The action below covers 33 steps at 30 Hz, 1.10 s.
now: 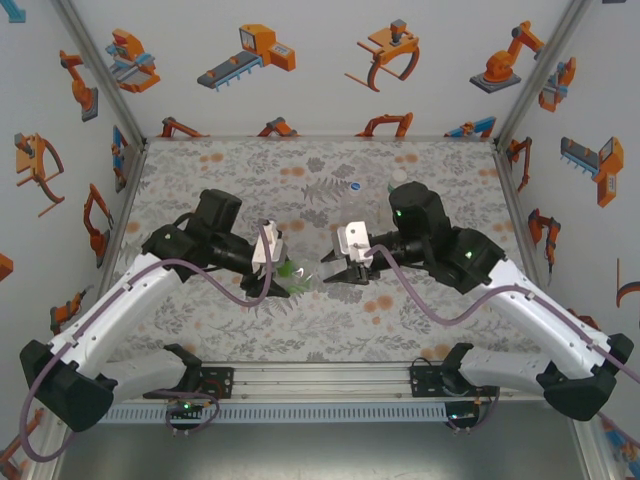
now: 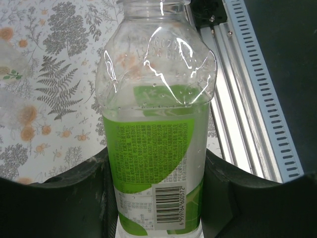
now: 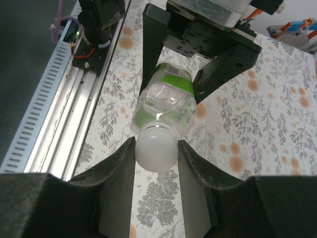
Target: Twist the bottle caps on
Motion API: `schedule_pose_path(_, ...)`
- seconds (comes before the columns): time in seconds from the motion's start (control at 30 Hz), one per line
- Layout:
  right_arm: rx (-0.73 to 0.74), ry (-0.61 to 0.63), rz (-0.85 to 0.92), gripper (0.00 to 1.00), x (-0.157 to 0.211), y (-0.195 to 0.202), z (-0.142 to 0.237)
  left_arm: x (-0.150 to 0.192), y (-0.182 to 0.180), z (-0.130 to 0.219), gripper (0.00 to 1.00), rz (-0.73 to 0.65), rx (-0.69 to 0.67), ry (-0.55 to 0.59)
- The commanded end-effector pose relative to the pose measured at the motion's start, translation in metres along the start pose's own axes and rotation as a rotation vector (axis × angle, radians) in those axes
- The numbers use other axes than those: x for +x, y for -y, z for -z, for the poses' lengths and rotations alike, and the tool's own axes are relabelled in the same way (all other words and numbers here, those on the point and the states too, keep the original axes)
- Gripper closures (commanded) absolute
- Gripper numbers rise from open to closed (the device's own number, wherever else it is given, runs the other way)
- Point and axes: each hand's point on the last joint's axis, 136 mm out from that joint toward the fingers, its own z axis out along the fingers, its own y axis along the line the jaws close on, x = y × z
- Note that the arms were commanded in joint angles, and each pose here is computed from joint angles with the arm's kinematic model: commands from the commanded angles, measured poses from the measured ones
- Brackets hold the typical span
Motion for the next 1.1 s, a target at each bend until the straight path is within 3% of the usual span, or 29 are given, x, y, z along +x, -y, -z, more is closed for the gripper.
schedule_pose_path(0.0, 0.067, 0.058, -0.100, 1.00, -0.008, 0.016, -0.008, -0.025, -0.005, 0.005, 1.00, -0.107, -0.044, 0.078)
schedule_pose_path(0.27, 0.253, 0.144, -0.407, 1.00, -0.003, 0.049, -0.007, -0.023, -0.024, 0.011, 1.00, -0.125, -0.194, 0.057)
schedule_pose_path(0.47, 0.490, 0.236, -0.759, 1.00, 0.015, 0.088, 0.006, -0.017, -0.040, 0.016, 1.00, -0.123, -0.300, 0.022)
schedule_pose_path(0.77, 0.701, 0.366, -1.344, 1.00, 0.059, 0.113, 0.017, -0.007, -0.063, 0.024, 1.00, -0.101, -0.440, -0.036)
schedule_pose_path(0.93, 0.716, 0.428, -1.570, 1.00, 0.072, 0.116, 0.013, -0.004, -0.068, 0.025, 1.00, -0.087, -0.466, -0.053)
schedule_pose_path(1.07, 0.680, 0.430, -1.634, 1.00, 0.073, 0.117, 0.003, -0.003, -0.069, 0.025, 1.00, -0.085, -0.468, -0.055)
